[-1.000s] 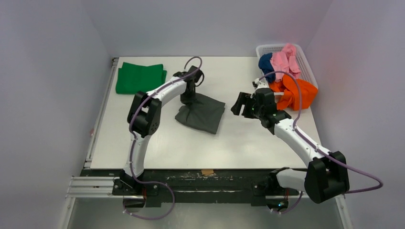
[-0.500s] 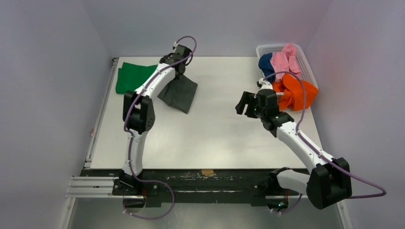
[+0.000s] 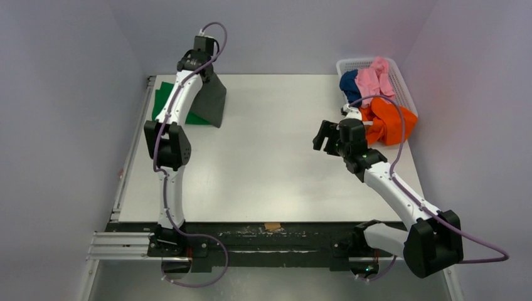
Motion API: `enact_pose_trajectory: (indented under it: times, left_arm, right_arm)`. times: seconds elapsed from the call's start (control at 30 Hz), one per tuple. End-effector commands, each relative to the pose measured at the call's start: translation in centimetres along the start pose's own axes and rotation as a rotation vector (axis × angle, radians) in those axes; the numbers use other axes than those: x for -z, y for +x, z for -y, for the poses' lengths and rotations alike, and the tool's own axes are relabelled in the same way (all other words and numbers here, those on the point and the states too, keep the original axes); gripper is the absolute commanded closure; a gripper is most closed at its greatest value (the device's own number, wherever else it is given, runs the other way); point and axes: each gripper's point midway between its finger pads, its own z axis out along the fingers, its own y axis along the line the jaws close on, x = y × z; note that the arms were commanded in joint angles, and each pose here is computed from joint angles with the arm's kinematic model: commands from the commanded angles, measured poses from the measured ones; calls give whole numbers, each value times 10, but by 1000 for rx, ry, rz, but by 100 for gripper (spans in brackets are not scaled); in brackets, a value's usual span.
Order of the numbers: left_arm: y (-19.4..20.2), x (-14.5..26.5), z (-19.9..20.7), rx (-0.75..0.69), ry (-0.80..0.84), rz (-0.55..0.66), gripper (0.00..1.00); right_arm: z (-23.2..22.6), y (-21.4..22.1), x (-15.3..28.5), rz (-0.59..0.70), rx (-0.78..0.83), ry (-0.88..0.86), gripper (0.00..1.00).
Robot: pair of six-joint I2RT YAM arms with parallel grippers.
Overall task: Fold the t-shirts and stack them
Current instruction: Put the neatly folded tshirt into the corner of the board with the left arm
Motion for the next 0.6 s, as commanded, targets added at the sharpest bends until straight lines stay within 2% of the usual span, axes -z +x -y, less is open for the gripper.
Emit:
enact_pose_trajectory:
  times: [0.0,0.27,0.43,0.57]
  left_arm:
    - [-33,13,-9,-11,37,98,100]
    - [-51,41,-28,35,77,151,100]
    - [-44,36,-36,34,66,130,100]
    - [-39,36,-40,37,89,118,100]
  right_arm:
    - [2,-11,1,45,-1,15,21]
    - [3,-11,2,45,-4,24,21]
    - [8,-13,4,60,-5,46,19]
    - [11,-16,5,81,-12,64,13]
